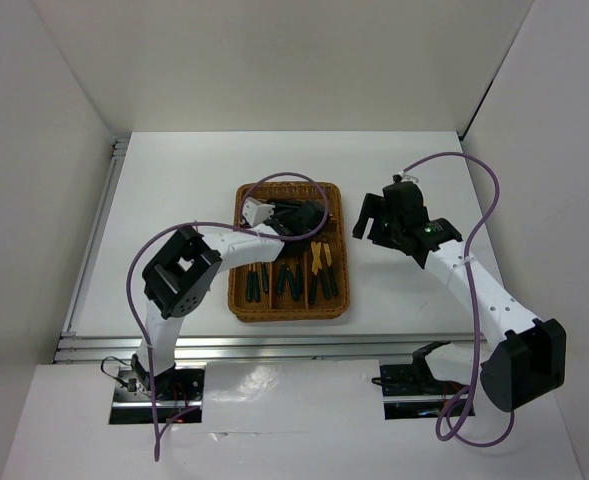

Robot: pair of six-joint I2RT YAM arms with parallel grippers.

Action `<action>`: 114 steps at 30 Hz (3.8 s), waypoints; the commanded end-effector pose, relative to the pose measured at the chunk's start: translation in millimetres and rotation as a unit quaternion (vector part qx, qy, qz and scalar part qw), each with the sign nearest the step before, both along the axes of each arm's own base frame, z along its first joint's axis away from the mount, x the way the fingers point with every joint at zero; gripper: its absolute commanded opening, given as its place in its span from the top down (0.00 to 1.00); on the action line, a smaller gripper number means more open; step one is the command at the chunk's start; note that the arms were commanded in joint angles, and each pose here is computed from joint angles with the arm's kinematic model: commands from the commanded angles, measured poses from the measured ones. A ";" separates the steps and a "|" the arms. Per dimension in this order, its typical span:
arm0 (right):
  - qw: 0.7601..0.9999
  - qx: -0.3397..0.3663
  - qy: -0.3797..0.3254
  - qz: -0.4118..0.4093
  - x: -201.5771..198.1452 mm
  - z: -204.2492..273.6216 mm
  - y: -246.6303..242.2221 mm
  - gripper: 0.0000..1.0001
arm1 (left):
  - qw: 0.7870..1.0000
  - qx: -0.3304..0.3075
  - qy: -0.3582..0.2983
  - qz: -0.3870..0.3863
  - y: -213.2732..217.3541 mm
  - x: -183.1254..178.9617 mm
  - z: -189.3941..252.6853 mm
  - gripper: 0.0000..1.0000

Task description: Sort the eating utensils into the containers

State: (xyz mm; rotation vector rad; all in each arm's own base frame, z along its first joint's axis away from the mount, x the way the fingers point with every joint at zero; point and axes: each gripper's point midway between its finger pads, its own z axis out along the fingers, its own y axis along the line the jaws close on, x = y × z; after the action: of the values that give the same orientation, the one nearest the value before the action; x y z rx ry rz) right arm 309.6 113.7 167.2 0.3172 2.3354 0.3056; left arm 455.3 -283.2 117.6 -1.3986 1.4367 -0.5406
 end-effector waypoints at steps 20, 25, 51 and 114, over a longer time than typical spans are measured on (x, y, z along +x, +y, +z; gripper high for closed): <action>0.999 -0.001 -0.034 -0.018 -3.3 13.8 -12.9 0.09 | 0.945 0.136 -0.032 -0.297 82.2 23.1 163.8 0.26; 0.998 -0.002 -0.051 -0.026 -4.3 23.6 -17.3 0.09 | 0.911 0.229 0.098 -0.329 132.9 -22.7 137.4 0.23; 0.999 0.015 -0.035 0.005 -9.1 12.2 -5.0 0.08 | 0.832 0.278 0.349 -0.330 230.8 -162.0 -25.6 0.27; 1.000 -0.010 -0.009 -0.011 -2.9 -10.1 -11.4 0.08 | 0.783 0.268 0.435 -0.355 241.2 -131.6 -104.5 0.88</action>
State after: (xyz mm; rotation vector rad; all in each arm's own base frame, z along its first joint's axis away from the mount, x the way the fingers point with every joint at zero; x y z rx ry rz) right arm 298.5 106.2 153.8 0.3291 2.3513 0.2912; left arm 340.7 -48.6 16.9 -0.5574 2.5767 0.1142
